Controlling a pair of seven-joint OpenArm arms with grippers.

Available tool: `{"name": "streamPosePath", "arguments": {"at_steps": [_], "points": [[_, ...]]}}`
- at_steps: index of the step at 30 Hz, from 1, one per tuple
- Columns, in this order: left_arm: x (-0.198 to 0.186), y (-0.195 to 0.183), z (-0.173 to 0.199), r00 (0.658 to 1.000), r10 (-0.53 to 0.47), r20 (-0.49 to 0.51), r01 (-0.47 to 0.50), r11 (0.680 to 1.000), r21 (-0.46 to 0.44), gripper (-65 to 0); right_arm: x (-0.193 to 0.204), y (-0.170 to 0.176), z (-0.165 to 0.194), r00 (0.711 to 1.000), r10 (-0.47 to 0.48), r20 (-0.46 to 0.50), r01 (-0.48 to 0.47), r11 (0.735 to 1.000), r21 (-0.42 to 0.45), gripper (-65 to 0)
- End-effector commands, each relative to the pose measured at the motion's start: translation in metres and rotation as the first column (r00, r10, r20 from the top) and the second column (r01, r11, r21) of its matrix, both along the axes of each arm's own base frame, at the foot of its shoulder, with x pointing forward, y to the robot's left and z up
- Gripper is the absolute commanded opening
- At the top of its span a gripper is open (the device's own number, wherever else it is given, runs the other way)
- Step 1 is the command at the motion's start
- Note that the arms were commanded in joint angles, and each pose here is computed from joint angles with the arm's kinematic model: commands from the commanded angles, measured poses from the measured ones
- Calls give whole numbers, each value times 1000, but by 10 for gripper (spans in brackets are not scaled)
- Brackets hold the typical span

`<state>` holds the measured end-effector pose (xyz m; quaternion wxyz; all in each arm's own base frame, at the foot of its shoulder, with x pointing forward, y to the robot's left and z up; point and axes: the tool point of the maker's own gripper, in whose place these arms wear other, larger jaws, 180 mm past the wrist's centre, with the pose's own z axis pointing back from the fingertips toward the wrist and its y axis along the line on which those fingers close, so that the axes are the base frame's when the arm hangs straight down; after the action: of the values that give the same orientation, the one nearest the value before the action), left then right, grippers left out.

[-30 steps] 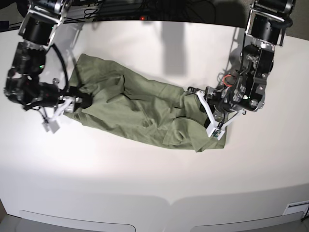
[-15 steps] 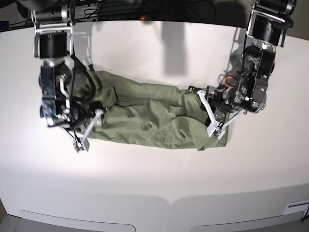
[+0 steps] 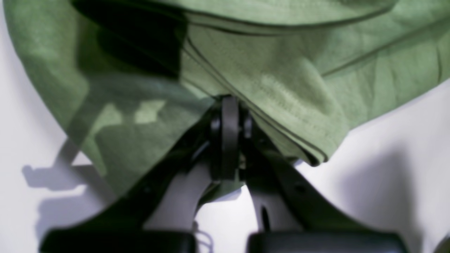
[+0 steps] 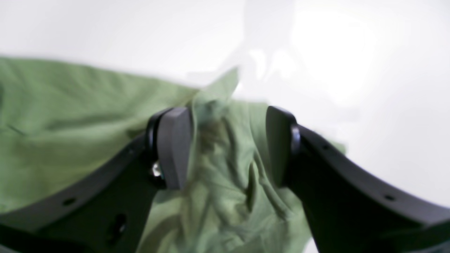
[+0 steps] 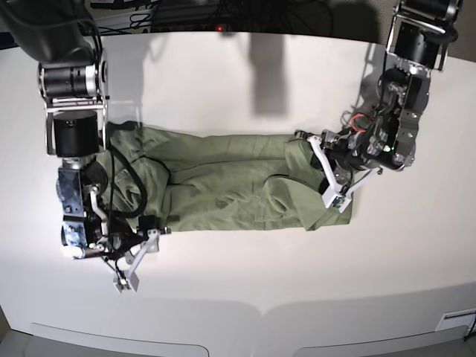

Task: Fold the T-shirt properly
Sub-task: 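Hold the bundle end with the left gripper, grasp the other end with the right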

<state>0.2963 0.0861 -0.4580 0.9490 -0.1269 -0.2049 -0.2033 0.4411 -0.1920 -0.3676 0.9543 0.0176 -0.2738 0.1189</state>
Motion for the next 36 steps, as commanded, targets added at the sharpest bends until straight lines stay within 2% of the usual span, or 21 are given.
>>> {"name": "streamPosePath", "arguments": {"at_steps": [1, 5, 9, 13, 16, 17, 20, 22, 25, 28, 33, 36], "points": [[-39, 48, -29, 984, 27, -176, 12, 976, 217, -650, 17, 0, 28, 998, 5, 69, -5, 1000, 1, -305], [-31, 48, -25, 986, 27, -164, 10, 975, 221, -650, 18, 2, 46, 996, 21, 91, -19, 1000, -20, -305], [-24, 48, -21, 988, 26, -150, 8, 975, 221, -650, 9, -5, 47, 999, 13, 41, -10, 998, -61, -305], [-18, 48, -18, 990, 26, -138, 5, 975, 221, -461, 8, -24, 51, 998, -49, 41, 51, 997, -58, -292], [-13, 48, -15, 992, 26, -125, 2, 976, 219, -375, 3, -35, 53, 998, -59, 28, 60, 998, -10, -180], [-11, 48, -13, 992, 26, -121, 1, 976, 220, -363, 1, -36, 55, 998, -63, 25, 62, 998, 27, -169], [-7, 48, -11, 993, 26, -113, -1, 976, 219, -355, -6, -39, 63, 996, -88, 16, 84, 978, 190, -170], [-6, 48, -10, 993, 26, -112, -1, 975, 221, -355, -12, -44, 69, 993, -120, 4, 114, 951, 287, -170], [-3, 48, -8, 994, 26, -108, -2, 975, 223, -355, -22, -63, 70, 980, -199, 0, 184, 906, 380, -170], [4, 48, -3, 996, 26, -91, -5, 975, 221, -355, -44, -80, 52, 973, -229, -21, 218, 889, 403, -171], [14, 42, 6, 996, 27, -83, -11, 982, 189, -355, -91, -76, 1, 981, -166, -103, 193, 907, 374, -171], [14, 36, 11, 993, 27, -119, -9, 988, 151, -355, -105, -76, -15, 977, -183, -110, 212, 901, 379, -171]]}}
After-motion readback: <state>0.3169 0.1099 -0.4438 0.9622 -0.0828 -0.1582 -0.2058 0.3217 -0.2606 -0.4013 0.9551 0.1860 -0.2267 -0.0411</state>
